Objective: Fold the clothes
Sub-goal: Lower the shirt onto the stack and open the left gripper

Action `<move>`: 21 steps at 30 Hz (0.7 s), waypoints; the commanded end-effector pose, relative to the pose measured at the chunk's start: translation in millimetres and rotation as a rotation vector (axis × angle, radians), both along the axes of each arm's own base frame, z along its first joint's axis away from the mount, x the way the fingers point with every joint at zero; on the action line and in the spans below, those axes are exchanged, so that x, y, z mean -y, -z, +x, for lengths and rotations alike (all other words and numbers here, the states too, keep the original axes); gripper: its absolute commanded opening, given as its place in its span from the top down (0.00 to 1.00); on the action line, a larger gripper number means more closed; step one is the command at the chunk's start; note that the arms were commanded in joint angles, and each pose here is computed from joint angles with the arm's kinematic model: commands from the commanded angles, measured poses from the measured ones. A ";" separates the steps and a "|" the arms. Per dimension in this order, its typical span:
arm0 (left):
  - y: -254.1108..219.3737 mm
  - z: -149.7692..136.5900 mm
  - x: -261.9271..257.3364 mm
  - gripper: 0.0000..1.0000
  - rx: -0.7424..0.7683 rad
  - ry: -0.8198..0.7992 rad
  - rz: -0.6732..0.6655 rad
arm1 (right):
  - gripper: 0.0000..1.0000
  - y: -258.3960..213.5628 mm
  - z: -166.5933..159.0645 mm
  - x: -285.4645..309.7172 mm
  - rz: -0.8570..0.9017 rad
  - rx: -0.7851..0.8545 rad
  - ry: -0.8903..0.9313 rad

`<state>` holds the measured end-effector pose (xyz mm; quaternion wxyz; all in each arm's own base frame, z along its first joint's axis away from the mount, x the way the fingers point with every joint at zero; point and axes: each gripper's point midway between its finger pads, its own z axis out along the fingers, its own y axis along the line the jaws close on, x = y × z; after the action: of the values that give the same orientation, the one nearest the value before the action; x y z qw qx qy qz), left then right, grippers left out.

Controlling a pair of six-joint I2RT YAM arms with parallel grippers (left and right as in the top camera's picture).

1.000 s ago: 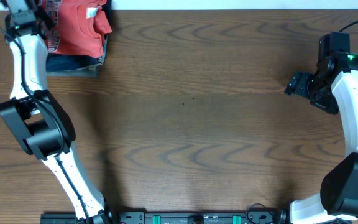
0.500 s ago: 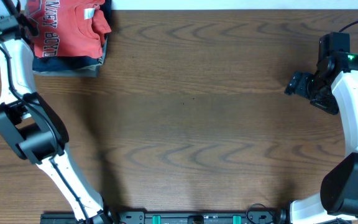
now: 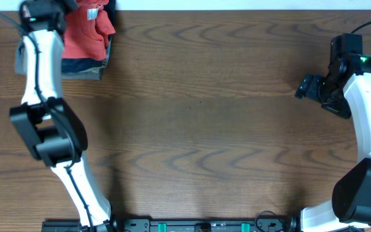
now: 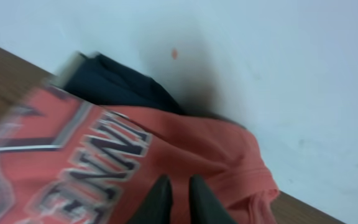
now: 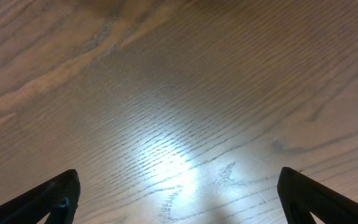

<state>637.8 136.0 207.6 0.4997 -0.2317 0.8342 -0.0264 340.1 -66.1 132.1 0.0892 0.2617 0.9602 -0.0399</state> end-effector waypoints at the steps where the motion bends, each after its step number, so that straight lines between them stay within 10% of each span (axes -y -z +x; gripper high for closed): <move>1: 59.8 9.2 -8.0 0.83 -0.073 -0.002 -0.015 | 0.01 -5.4 2.0 0.5 -0.004 0.016 -0.008; 7: 121.2 -0.1 -18.5 0.74 -0.198 -0.021 -0.044 | 0.01 -5.4 2.0 0.4 -0.003 0.016 -0.008; 14: 63.8 -5.8 -23.3 0.66 -0.127 -0.033 -0.034 | 0.01 -5.4 2.0 0.4 -0.003 0.016 -0.008; 19: -7.3 -29.9 -7.0 0.35 -0.084 -0.008 -0.068 | 0.01 -5.4 2.0 0.5 -0.004 0.016 -0.008; 21: -31.6 -47.4 2.9 0.08 -0.088 0.002 -0.113 | 0.01 -5.4 2.0 0.5 -0.004 0.016 -0.008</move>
<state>609.1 139.4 157.3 0.4039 -0.2562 0.8774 -0.0371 340.0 -66.1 132.1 0.0890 0.2619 0.9602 -0.0399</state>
